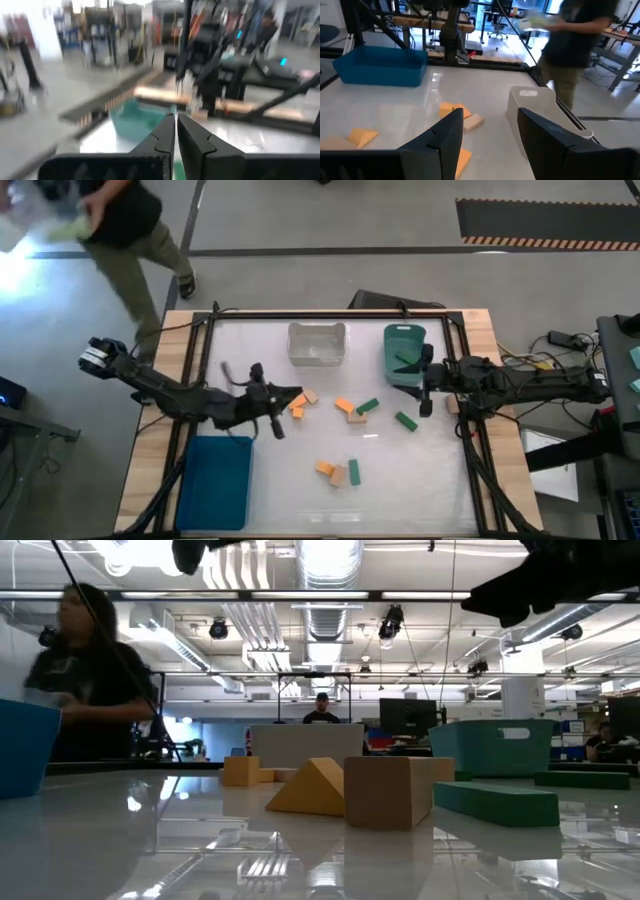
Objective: Sort & place blocks by color
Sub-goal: Put the yellow block into the blue bin
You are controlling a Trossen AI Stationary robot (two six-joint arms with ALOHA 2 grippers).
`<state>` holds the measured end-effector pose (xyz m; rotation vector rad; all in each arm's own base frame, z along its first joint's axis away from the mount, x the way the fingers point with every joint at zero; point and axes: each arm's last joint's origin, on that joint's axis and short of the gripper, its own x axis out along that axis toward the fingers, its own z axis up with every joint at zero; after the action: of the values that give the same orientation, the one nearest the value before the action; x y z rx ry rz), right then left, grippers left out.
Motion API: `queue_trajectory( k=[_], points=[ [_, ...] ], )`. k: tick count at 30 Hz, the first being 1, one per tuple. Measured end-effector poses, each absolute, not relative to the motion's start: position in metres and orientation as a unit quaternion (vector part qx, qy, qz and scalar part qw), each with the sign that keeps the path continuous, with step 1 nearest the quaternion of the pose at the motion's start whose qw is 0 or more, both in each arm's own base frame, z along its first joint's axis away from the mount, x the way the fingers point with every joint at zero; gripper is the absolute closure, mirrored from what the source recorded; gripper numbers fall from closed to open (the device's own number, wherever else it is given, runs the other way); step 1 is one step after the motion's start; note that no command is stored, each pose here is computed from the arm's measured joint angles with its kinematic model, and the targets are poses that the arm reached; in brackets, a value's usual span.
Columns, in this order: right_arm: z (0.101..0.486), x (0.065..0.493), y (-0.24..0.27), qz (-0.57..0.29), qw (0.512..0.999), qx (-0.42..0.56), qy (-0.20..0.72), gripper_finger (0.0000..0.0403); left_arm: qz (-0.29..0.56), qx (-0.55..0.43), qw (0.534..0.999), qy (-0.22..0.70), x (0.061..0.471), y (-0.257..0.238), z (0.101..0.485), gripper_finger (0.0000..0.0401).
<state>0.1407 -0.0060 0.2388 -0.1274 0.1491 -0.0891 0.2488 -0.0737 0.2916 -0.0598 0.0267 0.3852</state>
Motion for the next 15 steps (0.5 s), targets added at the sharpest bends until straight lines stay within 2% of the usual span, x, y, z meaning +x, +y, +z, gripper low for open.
queue_trajectory(
  k=[5,11,15],
  points=[
    [0.240,0.135,-0.006,-0.046,0.995,-0.063,0.059,0.0223,0.151,-0.058,0.978,0.131,0.266,-0.063,0.291,0.0396],
    [0.239,0.135,-0.006,-0.046,0.996,-0.054,0.063,0.0223,0.019,-0.040,0.961,0.271,0.289,-0.059,0.276,0.0396],
    [0.238,0.135,-0.006,-0.046,0.995,-0.054,0.065,0.0223,0.008,-0.017,0.936,0.352,0.298,-0.057,0.256,0.0396]
  ],
)
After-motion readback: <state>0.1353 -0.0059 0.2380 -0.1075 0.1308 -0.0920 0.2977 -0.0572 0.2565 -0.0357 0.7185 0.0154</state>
